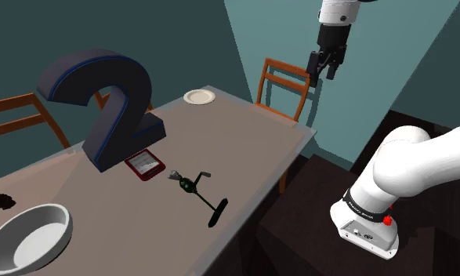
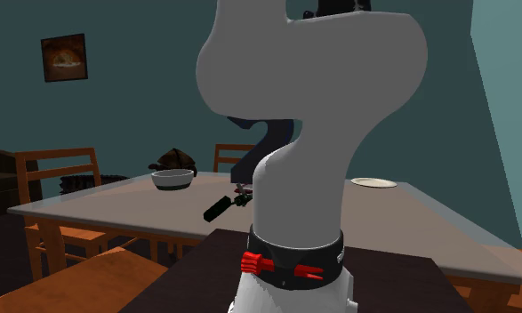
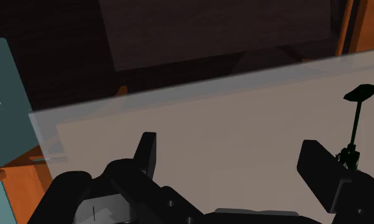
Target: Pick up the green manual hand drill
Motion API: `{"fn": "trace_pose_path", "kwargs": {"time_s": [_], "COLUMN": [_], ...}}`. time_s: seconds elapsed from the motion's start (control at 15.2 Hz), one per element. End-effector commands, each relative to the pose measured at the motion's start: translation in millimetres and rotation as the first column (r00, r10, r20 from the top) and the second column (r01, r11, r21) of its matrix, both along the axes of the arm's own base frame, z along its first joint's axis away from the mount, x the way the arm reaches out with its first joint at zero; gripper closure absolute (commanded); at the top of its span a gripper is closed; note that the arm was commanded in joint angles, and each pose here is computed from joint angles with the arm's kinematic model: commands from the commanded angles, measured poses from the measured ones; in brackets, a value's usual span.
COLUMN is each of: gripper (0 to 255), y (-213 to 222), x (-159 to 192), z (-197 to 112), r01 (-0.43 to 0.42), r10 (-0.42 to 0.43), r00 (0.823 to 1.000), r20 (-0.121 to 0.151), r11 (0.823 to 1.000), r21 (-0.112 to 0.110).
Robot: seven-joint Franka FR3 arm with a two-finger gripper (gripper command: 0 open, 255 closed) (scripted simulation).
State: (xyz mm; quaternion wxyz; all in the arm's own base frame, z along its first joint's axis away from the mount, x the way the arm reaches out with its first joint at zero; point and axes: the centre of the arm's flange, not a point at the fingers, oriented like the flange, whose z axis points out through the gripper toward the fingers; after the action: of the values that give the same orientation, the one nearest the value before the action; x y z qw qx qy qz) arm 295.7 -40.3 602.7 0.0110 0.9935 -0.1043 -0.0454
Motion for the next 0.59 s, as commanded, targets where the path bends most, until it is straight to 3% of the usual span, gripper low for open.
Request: {"fn": "trace_pose_path", "kwargs": {"time_s": [0.0,0.53], "gripper": [0,0], "y": [0,73], "x": [0,30], "z": [0,-72], "r01": [0.000,-0.004], "r10": [0.000,0.006], "r00": [1.000,0.999], "r20": [0.000,0.052], "r11": [1.000,0.999], "r21": [0.000,-0.039]}}
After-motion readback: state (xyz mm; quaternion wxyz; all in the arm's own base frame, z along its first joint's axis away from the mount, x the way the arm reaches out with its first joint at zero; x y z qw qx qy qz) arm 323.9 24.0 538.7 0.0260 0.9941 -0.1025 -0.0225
